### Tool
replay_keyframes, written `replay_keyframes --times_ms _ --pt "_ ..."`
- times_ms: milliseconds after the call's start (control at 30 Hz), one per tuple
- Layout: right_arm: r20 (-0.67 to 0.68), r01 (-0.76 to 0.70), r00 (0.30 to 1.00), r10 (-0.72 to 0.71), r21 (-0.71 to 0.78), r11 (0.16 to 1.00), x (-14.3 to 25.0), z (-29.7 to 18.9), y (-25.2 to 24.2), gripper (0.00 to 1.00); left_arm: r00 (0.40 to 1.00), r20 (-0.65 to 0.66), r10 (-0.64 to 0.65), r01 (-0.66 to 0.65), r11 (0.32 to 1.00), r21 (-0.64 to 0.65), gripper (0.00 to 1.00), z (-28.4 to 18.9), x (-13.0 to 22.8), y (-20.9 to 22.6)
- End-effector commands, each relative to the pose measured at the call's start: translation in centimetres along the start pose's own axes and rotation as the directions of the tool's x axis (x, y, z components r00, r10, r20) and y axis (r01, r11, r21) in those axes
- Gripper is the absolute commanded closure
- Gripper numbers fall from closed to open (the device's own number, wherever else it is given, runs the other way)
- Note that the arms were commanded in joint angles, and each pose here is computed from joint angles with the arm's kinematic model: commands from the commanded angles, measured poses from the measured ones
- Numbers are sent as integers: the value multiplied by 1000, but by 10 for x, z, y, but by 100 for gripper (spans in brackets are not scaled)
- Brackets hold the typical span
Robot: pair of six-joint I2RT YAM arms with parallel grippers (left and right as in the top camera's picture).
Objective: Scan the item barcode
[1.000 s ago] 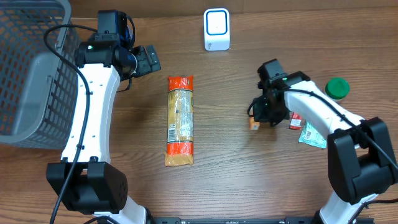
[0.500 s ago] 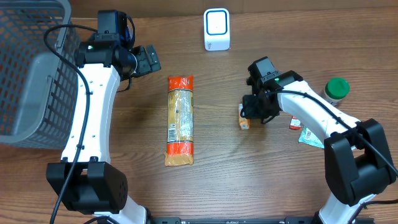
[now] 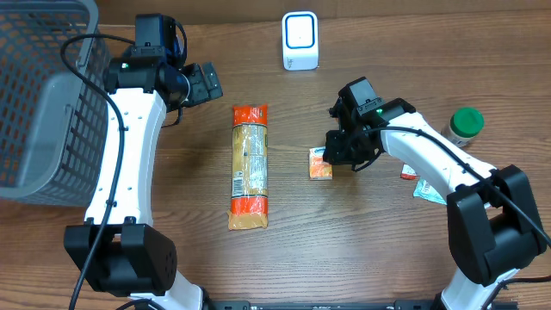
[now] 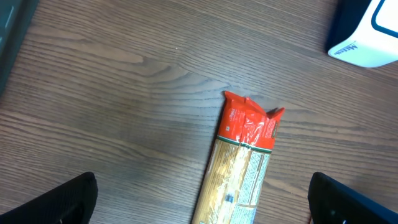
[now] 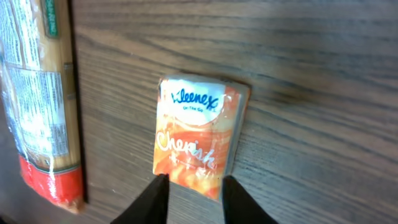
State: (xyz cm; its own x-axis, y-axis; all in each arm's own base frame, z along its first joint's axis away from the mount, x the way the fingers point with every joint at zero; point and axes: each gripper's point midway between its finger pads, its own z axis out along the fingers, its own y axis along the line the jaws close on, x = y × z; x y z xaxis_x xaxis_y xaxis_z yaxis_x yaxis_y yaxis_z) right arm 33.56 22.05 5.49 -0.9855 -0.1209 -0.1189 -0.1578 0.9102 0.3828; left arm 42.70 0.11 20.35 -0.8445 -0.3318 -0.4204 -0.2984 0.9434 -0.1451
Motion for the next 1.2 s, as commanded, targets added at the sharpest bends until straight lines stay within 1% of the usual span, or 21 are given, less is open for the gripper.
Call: replay_keyframes --times_ms 0,167,300,433,533,567,733,933,1100,1167 --pt "58 22 998 -20 -31 999 -12 -19 12 66 1000 -1 14 -14 1000 -8 0 2 -1 0" --pt "55 10 998 -10 -5 1000 -12 -16 7 67 1000 -1 14 -14 1000 -8 0 2 -1 0" --pt "69 -42 997 39 43 998 -14 -8 -5 67 1000 0 14 -14 1000 -8 0 2 -1 0" --pt "88 -35 996 32 33 999 -15 1 -7 67 1000 0 14 -14 1000 -8 1 2 -1 0" --pt "87 -37 996 34 33 999 -11 8 -11 69 1000 0 14 -14 1000 -8 0 2 -1 0" --pt "82 -42 996 39 35 999 -8 10 -13 71 1000 -1 14 -14 1000 -8 0 2 -1 0" --pt "75 -82 994 80 35 996 2 22 -21 73 1000 -1 14 -14 1000 -8 0 2 -1 0" --pt "91 -60 994 64 -42 997 5 36 -15 74 1000 0 14 -14 1000 -8 0 2 -1 0" --pt "93 -60 994 64 -42 997 6 36 -16 78 1000 -1 14 -14 1000 -8 0 2 -1 0" --pt "93 -60 994 63 -42 997 6 36 -16 83 1000 -1 14 -14 1000 -8 0 2 -1 0"
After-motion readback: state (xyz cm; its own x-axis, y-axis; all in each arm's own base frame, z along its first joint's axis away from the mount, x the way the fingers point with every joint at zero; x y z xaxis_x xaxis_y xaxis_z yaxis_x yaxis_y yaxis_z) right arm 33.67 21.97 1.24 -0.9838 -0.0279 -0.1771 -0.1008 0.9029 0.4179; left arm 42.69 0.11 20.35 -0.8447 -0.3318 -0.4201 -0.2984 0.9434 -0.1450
